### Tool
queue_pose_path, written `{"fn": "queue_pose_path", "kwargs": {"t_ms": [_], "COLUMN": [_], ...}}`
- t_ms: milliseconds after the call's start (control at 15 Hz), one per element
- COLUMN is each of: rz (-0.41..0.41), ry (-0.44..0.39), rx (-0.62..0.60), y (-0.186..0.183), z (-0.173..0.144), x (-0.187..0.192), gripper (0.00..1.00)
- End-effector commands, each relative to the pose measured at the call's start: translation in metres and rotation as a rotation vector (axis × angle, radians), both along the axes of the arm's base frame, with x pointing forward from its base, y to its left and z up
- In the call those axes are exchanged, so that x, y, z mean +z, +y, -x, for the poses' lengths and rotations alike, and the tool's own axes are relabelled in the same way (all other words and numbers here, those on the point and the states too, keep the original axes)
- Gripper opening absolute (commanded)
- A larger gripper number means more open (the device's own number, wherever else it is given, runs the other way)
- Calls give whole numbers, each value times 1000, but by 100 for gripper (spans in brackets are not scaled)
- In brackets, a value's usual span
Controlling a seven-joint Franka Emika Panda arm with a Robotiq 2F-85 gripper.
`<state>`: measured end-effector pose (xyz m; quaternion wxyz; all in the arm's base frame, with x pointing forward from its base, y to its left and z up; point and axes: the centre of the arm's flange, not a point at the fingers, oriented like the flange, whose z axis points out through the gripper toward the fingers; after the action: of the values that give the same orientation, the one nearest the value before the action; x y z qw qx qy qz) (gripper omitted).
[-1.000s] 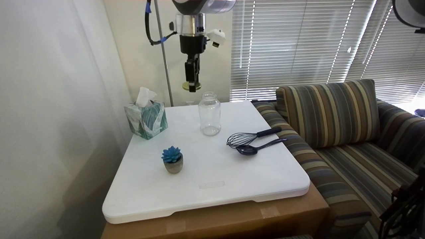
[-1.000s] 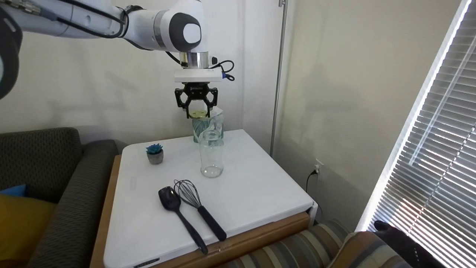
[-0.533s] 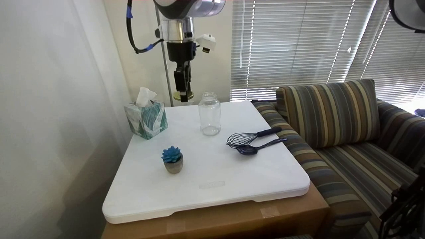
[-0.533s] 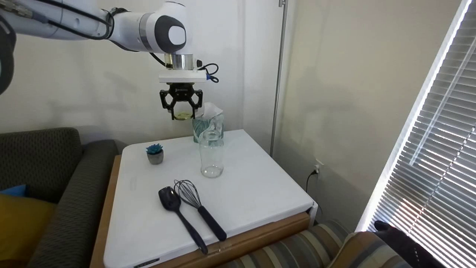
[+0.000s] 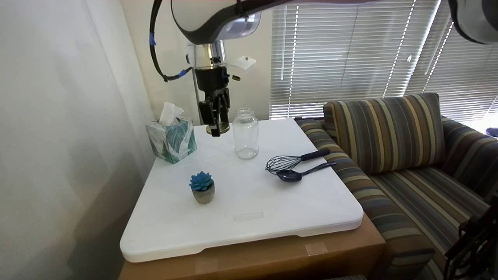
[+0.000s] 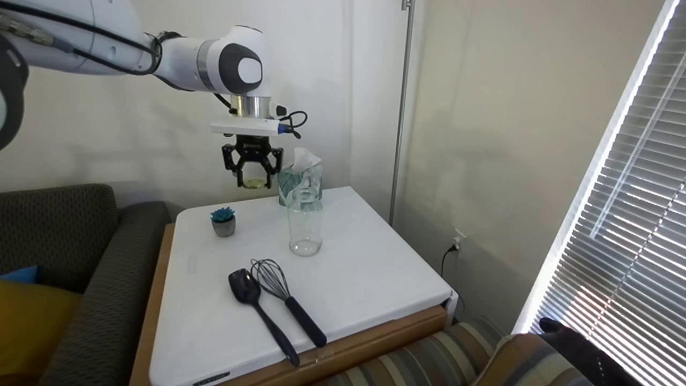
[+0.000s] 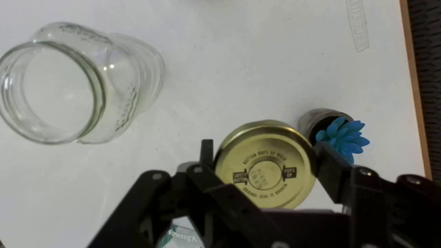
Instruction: Take the lid off the bottle
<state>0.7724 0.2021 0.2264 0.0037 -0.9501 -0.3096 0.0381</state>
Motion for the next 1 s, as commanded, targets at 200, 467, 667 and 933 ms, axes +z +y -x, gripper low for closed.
{"fn": "queue_pose_path", "kwargs": {"t_ms": [200,467,667,933], "rz": [35,33,42,82], "ry": [98,75,44,-36], "rx": [-111,-99,-114,-157], "y": [-11,2,8,17], "z": [48,11,5,17], "x": [-13,-18,-20,-32], "gripper": [48,73,48,48]}}
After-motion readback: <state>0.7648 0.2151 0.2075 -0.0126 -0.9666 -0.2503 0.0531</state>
